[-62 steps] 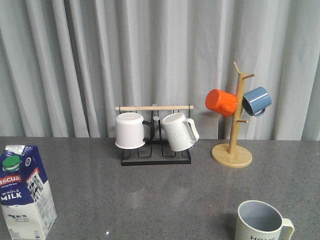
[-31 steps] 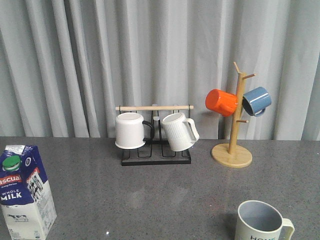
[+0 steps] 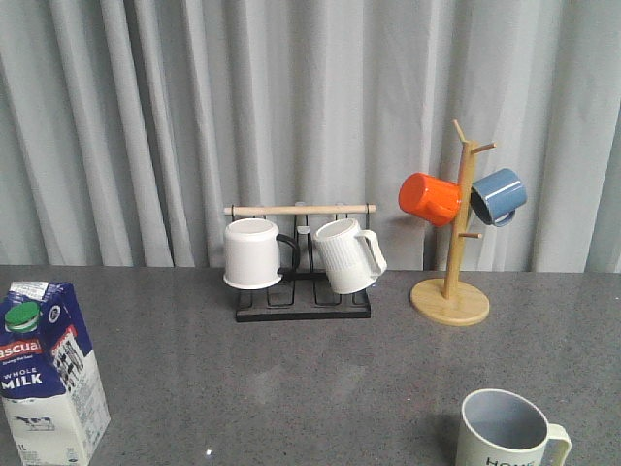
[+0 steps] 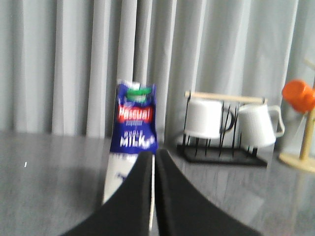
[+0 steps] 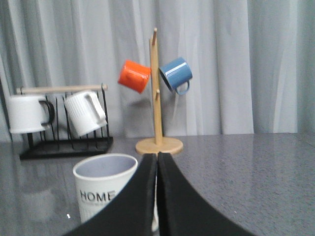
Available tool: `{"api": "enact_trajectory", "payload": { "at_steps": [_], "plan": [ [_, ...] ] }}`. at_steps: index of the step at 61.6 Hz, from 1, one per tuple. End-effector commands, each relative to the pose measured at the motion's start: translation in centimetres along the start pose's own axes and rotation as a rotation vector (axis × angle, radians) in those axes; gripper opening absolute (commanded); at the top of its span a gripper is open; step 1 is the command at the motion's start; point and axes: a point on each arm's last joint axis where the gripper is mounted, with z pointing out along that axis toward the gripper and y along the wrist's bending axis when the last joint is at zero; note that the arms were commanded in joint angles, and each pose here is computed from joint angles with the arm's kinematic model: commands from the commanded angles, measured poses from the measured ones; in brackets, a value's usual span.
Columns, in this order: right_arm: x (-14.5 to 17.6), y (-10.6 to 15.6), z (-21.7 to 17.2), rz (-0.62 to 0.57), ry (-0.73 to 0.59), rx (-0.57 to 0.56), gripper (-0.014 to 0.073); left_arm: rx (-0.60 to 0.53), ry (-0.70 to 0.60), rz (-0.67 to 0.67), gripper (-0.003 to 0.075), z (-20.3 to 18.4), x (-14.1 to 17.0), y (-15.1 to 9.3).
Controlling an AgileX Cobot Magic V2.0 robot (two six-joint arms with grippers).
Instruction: Place milk next to cup
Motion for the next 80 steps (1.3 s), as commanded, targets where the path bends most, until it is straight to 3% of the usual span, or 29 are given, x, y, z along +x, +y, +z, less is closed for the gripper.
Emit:
{"api": "enact_trajectory", "payload": {
  "at_steps": [1, 11, 17, 26, 31, 38, 45, 52, 56, 62, 72, 80],
  "plan": [
    [-0.7, 0.1, -0.1, 0.053, -0.103, -0.009, -0.0005, 0.03, -0.154, -0.015, -0.0006, -0.2, -0.9, -0.2],
    [-0.9, 0.0, -0.1, 0.123, -0.1, 0.0, -0.0005, 0.048, -0.229, -0.017, -0.0005, -0.3, -1.6, -0.3],
    [-2.7, 0.1, -0.1, 0.129, -0.072, 0.008, -0.0001, 0.048, -0.229, -0.025, 0.0, -0.3, -1.8, -0.4],
    [-7.2, 0.4, 0.5, 0.113, 0.081, 0.038, 0.0061, 0.019, -0.09, -0.148, 0.0022, -0.1, -3.1, -0.4],
    [-9.7, 0.6, 1.4, 0.101, 0.113, 0.044, 0.0147, -0.013, 0.01, -0.184, 0.0045, -0.2, -3.8, -0.4],
    [-12.5, 0.8, 3.0, 0.094, 0.111, 0.043, 0.0357, -0.048, 0.13, -0.235, 0.0107, -0.5, -4.4, -0.4],
    [-13.4, 0.9, 4.5, 0.093, 0.076, 0.036, 0.0534, -0.036, 0.142, -0.327, 0.021, -0.6, -4.9, -0.7],
    [-14.2, 1.0, 4.8, 0.131, -0.015, 0.019, 0.0573, -0.005, 0.089, -0.477, 0.0326, -0.6, -5.4, -1.0],
    [-14.4, 1.0, 4.9, 0.103, -0.03, 0.017, 0.0566, 0.004, 0.051, -0.484, 0.0364, -0.5, -5.7, -1.0],
    [-14.4, 1.0, 5.7, 0.041, 0.098, 0.036, 0.0556, 0.008, 0.036, -0.47, 0.0385, -0.5, -6.1, -1.0],
    [-14.9, 0.8, 8.9, -0.04, 0.337, 0.067, 0.0554, -0.007, 0.155, -0.348, 0.0385, 0.4, -7.3, -1.3],
    [-12.8, 0.5, 11.9, -0.047, 0.551, 0.085, 0.0532, -0.014, 0.218, -0.266, 0.0384, 2.0, -8.5, -1.5]
  ]
}}
